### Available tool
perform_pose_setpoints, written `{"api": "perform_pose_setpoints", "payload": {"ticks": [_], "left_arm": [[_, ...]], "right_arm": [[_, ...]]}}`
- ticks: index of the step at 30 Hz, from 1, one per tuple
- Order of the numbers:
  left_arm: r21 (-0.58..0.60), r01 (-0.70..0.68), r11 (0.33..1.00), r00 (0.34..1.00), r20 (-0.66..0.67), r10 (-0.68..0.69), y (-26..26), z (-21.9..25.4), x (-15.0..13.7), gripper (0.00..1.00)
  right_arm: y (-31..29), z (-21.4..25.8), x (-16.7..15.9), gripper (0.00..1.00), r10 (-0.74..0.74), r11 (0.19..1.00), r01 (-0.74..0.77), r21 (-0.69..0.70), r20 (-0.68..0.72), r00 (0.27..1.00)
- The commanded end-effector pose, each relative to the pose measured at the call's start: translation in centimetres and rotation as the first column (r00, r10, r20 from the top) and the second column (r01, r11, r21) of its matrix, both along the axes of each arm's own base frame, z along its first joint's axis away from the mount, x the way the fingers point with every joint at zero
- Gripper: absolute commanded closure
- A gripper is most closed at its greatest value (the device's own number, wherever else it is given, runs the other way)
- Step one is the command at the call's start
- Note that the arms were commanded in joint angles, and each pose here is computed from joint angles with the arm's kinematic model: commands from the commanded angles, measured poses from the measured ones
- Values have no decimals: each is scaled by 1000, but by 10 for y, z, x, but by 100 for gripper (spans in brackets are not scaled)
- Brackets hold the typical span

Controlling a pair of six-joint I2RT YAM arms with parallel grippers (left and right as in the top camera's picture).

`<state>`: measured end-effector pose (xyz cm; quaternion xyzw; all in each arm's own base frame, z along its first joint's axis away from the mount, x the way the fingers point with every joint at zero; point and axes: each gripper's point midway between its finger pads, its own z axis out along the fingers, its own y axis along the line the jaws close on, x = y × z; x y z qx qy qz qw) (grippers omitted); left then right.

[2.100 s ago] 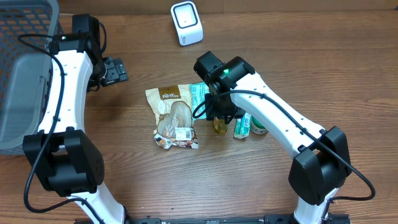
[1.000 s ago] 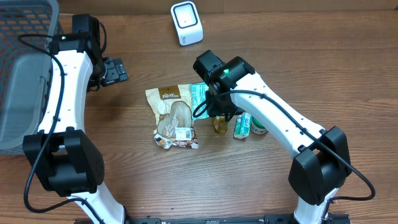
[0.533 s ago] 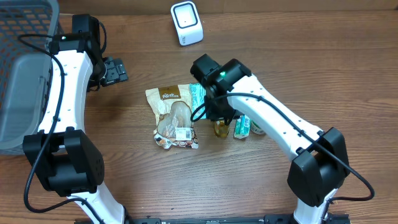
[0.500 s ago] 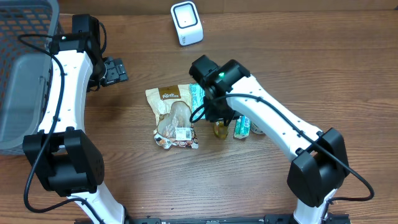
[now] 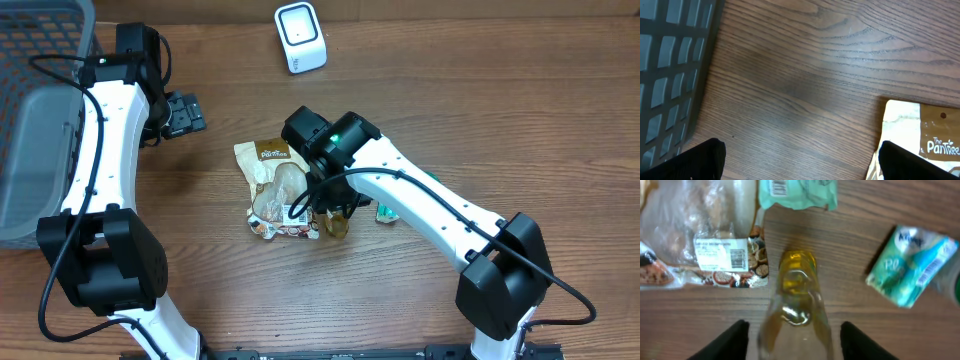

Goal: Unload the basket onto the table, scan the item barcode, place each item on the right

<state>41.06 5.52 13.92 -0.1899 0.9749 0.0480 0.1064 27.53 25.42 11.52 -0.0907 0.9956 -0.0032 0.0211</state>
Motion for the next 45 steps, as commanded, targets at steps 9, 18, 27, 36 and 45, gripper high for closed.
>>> {"api": "perform_pose_setpoints", "payload": {"ticks": [9,18,27,36,45], "left_arm": [[16,3,1000,1000,31,-4,1,11,3,0],[16,4,1000,1000,31,-4,1,11,3,0],[16,4,1000,1000,31,-4,1,11,3,0],[16,5,1000,1000,31,-5,1,11,3,1],[16,7,1000,1000,31,-7,0,11,3,0]], "right_arm": [[8,63,29,28,13,992,-29,127,123,992],[-12,92,87,42,-44,956,-15,292,193,980],[-4,59,114,95,88,812,-103,574,54,995],[18,-15,128,96,131,809,-95,581,-20,991],[19,-71,137,96,122,843,-67,533,-68,990]]}}
